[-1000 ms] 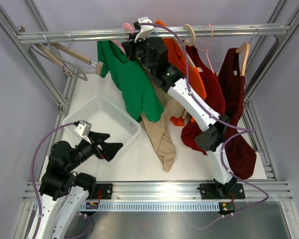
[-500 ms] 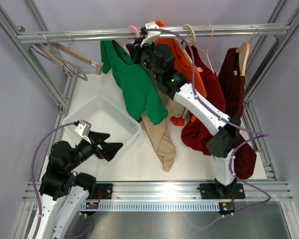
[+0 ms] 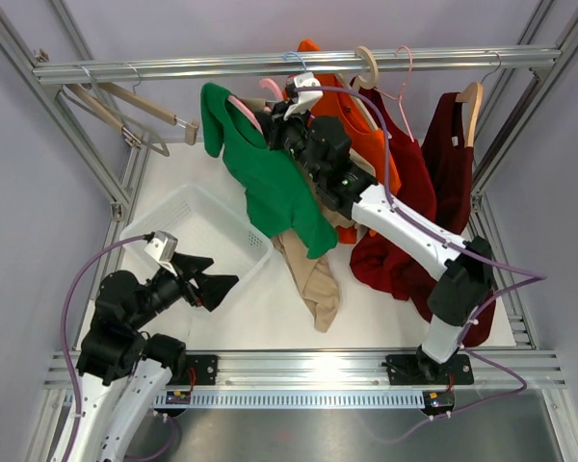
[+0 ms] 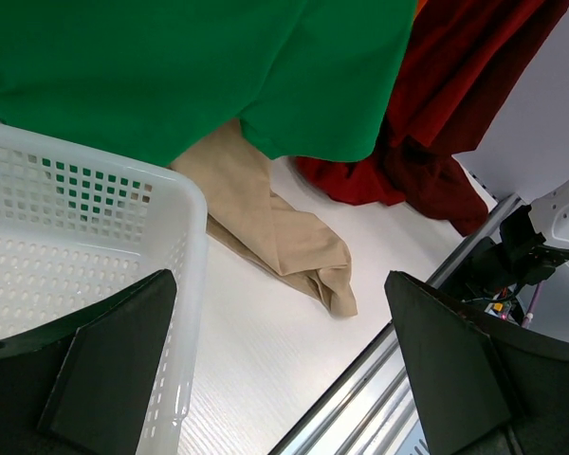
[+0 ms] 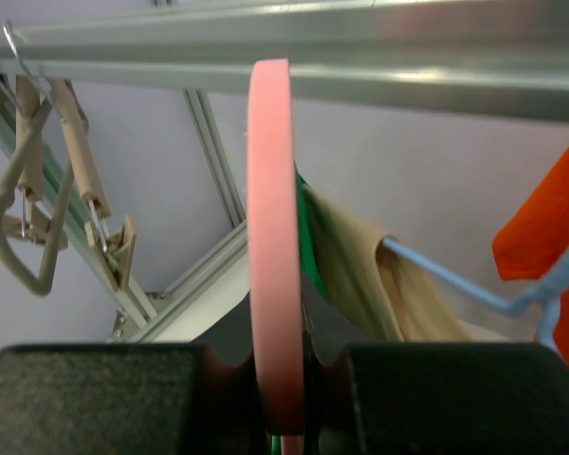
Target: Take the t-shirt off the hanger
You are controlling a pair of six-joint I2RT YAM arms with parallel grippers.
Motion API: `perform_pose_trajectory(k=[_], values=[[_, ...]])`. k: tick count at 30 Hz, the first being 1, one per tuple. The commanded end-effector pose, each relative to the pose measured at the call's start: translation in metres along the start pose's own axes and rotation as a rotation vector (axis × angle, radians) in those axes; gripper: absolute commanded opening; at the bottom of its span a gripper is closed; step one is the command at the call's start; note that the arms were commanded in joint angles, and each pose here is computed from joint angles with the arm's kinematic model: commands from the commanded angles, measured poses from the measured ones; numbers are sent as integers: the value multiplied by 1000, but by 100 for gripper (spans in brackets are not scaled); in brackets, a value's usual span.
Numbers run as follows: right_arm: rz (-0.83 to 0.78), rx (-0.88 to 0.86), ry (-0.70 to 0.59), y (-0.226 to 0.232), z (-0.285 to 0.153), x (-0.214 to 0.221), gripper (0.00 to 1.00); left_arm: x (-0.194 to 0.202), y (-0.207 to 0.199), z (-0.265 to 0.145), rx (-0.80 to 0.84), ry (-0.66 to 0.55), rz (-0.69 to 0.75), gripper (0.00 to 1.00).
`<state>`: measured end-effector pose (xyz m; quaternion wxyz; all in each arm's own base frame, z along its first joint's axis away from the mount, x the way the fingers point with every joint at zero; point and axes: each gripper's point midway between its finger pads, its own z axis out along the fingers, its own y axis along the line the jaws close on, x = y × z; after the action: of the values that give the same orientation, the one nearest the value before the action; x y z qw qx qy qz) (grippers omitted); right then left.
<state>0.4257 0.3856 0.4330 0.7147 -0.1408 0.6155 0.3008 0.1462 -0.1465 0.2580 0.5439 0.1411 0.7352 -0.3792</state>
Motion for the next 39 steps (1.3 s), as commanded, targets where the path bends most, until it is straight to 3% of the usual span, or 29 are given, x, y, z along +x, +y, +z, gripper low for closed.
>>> perform_pose_trajectory(k=[1,7,11,13,14,17,22,31,33,35,36,38,39], values=[[16,22,-202,16,-36,-79,0,-6,-11,6,64,3,-6,99],[77,161,-200,14,-94,-78,0,-23,-36,22,208,-7,-154,99],[77,249,-181,15,-117,-75,0,-33,-61,35,275,-17,-162,98],[75,291,-172,10,-120,-76,0,-37,-64,48,219,-37,-149,98],[79,302,-178,8,-122,-83,0,-20,-88,56,270,35,-131,98],[63,332,-167,2,-126,-89,0,-13,-115,73,216,51,-56,99],[52,337,-145,0,-132,-94,0,-16,-147,90,180,34,18,99],[119,309,-120,3,-147,-92,0,-15,-170,120,107,4,90,98],[132,292,-121,7,-149,-94,0,-21,-174,124,103,-12,92,94],[143,276,-123,10,-151,-96,0,-19,-175,129,82,-15,106,90],[151,264,-125,13,-151,-98,0,-22,-177,130,77,-20,108,78],[164,253,-134,15,-153,-104,0,-20,-180,132,83,-14,113,52],[167,244,-138,16,-153,-107,0,-21,-183,130,95,-15,111,24]])
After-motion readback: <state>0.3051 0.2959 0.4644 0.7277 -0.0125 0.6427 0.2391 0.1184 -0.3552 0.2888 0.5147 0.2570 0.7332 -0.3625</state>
